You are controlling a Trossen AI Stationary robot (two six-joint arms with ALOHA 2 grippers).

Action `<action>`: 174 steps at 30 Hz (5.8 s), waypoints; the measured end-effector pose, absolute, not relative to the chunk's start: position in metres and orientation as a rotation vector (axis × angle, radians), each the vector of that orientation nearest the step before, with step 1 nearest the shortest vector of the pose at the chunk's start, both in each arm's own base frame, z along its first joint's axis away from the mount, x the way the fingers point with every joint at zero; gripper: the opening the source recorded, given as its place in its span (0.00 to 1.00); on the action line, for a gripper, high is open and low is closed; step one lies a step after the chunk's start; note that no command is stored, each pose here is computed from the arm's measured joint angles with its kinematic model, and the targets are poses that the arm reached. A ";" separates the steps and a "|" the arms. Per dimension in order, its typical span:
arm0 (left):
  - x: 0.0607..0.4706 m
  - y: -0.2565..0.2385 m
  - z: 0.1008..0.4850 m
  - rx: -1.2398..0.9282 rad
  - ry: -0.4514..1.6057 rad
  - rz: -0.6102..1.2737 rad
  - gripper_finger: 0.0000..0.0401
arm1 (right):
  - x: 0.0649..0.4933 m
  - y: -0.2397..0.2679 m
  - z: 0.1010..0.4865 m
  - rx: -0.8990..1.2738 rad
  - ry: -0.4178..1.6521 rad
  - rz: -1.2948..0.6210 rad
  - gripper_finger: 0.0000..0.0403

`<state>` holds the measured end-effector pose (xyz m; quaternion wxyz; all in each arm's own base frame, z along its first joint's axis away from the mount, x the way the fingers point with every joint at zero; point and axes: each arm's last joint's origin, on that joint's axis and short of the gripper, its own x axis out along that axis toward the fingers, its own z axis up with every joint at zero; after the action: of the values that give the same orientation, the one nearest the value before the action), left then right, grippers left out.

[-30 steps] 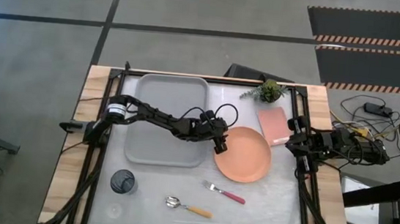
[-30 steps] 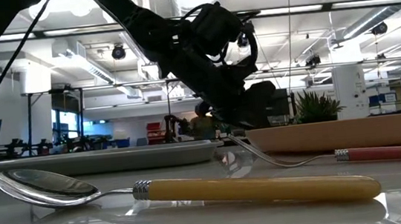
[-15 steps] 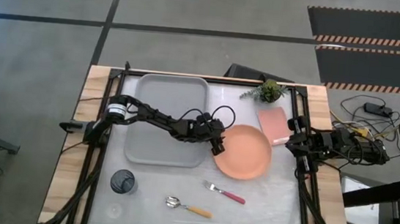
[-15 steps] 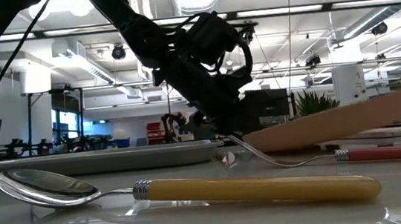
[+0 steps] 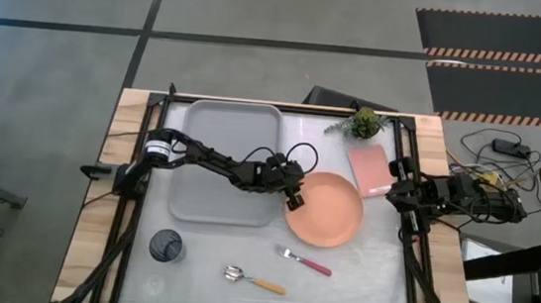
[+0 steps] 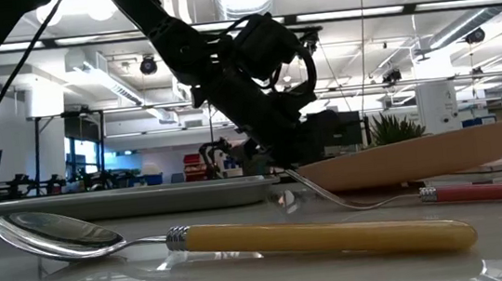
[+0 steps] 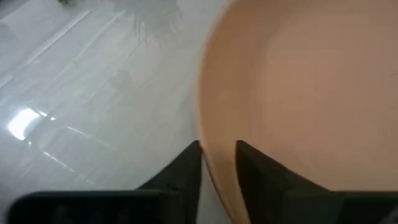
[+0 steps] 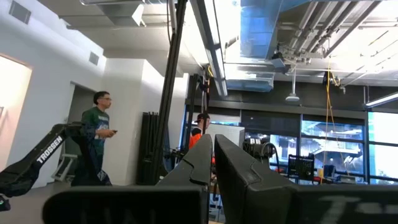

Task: Pick and place plate/cup/fork/spoon on tray
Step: Put the orange plate on the gray serving tray, then put the pink fork on the gray serving tray to the left of the orange plate

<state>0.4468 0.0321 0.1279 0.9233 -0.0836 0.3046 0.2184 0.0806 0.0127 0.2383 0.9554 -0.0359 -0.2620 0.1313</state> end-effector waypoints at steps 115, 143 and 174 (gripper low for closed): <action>0.203 0.093 0.161 -0.601 0.434 1.059 0.13 | 0.081 0.012 0.238 -0.037 -0.525 0.267 0.02; 0.275 0.131 0.162 -0.506 0.959 0.988 0.00 | 0.082 0.012 0.237 -0.042 -0.507 0.230 0.02; 0.269 0.136 0.171 -0.424 0.924 1.080 0.00 | 0.082 0.012 0.236 -0.036 -0.504 0.231 0.02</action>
<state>0.2690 0.1363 0.1710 0.7376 -0.1930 0.4206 0.4917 0.0819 0.0116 0.2364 0.9616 -0.0180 -0.2489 0.1142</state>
